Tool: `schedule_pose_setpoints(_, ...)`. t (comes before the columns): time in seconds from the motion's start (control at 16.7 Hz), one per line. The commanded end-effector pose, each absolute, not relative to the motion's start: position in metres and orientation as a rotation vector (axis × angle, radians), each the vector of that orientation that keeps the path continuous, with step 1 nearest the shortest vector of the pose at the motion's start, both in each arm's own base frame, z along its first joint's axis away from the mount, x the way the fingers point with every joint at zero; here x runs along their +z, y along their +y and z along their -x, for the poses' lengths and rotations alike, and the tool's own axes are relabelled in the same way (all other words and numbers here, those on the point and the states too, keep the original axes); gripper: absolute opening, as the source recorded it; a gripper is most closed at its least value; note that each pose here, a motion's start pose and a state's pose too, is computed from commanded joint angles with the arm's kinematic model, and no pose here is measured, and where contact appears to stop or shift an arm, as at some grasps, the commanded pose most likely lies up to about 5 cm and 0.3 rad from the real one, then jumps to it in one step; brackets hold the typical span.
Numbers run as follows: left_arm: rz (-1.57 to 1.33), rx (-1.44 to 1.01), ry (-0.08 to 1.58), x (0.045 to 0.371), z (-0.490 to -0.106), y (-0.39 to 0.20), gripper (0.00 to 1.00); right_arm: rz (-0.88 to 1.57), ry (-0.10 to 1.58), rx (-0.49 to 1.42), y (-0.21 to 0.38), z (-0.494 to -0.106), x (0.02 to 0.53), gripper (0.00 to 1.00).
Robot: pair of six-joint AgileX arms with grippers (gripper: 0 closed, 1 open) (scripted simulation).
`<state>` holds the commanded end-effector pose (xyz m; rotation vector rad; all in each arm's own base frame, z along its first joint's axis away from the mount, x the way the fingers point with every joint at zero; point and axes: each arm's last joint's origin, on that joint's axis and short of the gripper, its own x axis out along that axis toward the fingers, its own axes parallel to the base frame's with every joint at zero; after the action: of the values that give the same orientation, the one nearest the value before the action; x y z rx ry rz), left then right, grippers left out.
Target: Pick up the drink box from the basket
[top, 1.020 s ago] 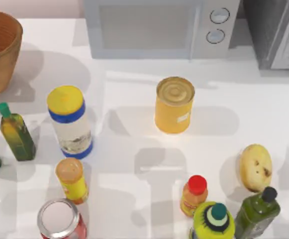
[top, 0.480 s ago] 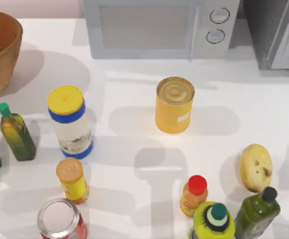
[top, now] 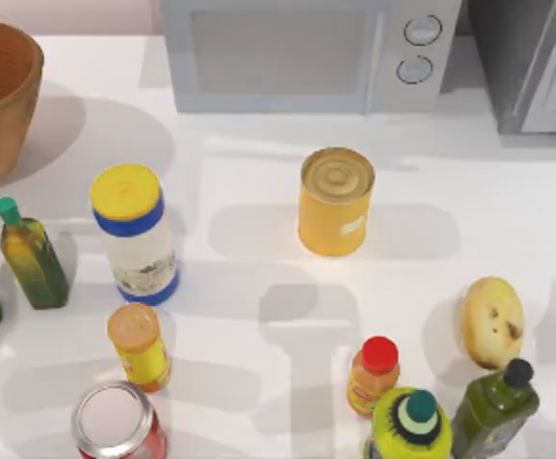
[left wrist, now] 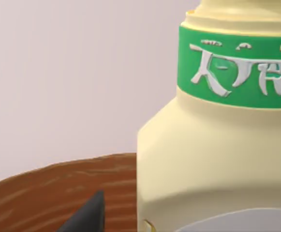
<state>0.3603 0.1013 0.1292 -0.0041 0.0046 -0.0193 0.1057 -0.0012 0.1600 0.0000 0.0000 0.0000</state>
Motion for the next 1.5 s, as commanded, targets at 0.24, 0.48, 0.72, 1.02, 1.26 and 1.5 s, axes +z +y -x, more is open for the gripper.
schedule_pose_setpoints(0.24, 0.005, -0.019, 0.007, 0.128, -0.383, 0.102, 1.00, 0.000, 0.000, 0.000, -0.001, -0.106, 0.160, 1.00)
schedule_pose_setpoints(0.48, 0.005, -0.019, 0.006, 0.127, -0.403, 0.102, 1.00, 0.000, 0.000, 0.000, -0.001, -0.106, 0.160, 1.00)
schedule_pose_setpoints(0.72, 0.005, -0.019, 0.006, 0.127, -0.405, 0.102, 1.00, 0.000, 0.000, 0.000, -0.001, -0.106, 0.160, 1.00)
schedule_pose_setpoints(1.02, 0.005, -0.019, 0.006, 0.127, -0.405, 0.102, 0.70, 0.000, 0.000, 0.000, -0.001, -0.106, 0.160, 1.00)
schedule_pose_setpoints(1.26, 0.005, -0.019, 0.006, 0.127, -0.405, 0.102, 0.40, 0.000, 0.000, 0.000, -0.001, -0.106, 0.160, 1.00)
schedule_pose_setpoints(1.5, 0.005, -0.019, 0.006, 0.127, -0.405, 0.102, 0.10, 0.000, 0.000, 0.000, -0.001, -0.106, 0.160, 1.00)
